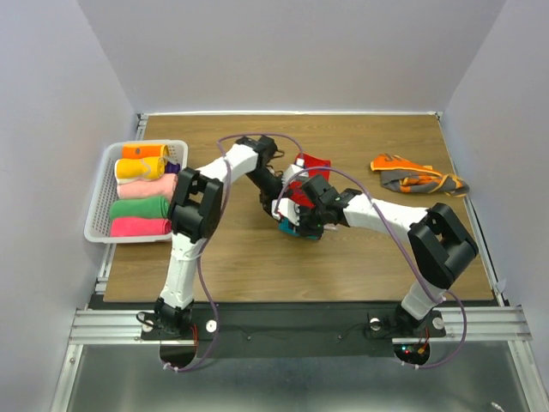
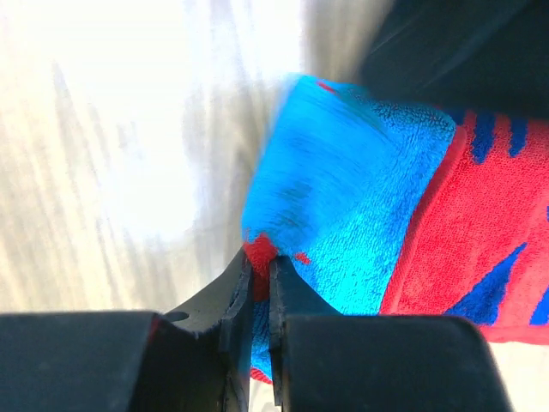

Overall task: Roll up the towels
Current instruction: Roll the towel

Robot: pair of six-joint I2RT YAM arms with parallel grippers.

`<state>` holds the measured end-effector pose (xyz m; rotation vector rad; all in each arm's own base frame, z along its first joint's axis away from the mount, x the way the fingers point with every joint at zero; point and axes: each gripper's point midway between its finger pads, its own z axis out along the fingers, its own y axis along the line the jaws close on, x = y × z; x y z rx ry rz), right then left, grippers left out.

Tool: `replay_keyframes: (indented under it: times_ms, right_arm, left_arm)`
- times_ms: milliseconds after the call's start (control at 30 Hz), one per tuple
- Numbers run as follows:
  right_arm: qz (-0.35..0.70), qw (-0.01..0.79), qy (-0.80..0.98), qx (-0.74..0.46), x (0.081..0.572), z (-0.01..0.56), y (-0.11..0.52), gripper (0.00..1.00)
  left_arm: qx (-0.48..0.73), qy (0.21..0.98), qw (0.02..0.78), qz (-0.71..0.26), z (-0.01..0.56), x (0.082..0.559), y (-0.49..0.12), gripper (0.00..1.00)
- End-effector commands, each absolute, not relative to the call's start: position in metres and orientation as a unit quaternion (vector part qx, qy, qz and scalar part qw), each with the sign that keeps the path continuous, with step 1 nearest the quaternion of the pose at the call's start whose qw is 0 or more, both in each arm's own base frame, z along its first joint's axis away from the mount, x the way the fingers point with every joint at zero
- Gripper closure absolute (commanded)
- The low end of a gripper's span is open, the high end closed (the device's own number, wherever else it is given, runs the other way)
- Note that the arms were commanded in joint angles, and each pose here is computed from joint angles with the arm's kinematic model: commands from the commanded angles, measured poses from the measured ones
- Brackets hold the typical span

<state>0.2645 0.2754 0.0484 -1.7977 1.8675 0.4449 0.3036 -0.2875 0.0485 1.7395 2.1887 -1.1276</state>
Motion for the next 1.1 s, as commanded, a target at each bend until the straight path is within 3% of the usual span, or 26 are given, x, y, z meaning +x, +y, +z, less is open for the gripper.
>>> replay_keyframes:
  times_ms: [0, 233, 367, 567, 600, 833, 1067]
  right_arm:
    - [0.208, 0.215, 0.685, -0.665, 0.24, 0.059, 0.273, 0.99]
    - [0.282, 0.166, 0.715, -0.618, 0.221, 0.063, 0.276, 0.99]
    - [0.346, 0.115, 0.73, -0.578, 0.216, 0.065, 0.279, 0.99]
    - [0.444, 0.052, 0.734, -0.511, 0.222, 0.08, 0.279, 0.99]
    - [0.453, 0.034, 0.736, -0.501, 0.222, 0.073, 0.278, 0.98]
    - [0.519, -0.028, 0.727, -0.448, 0.225, 0.068, 0.273, 0.97]
    - [0.54, -0.067, 0.732, -0.41, 0.232, 0.052, 0.264, 0.94]
  left_arm:
    - [0.569, 0.735, 0.169, -0.327, 0.113, 0.352, -0.26, 0.44]
    - [0.479, 0.776, 0.288, -0.292, 0.157, 0.393, -0.19, 0.43]
    - [0.496, 0.741, 0.386, -0.237, 0.198, 0.371, -0.174, 0.39]
    - [0.564, 0.678, 0.454, -0.123, 0.188, 0.317, -0.163, 0.35]
    - [0.603, 0.657, 0.436, -0.117, 0.163, 0.295, -0.173, 0.35]
    - [0.69, 0.537, 0.48, -0.066, 0.14, 0.24, -0.239, 0.29]
    - [0.728, 0.506, 0.457, -0.073, 0.114, 0.225, -0.288, 0.23]
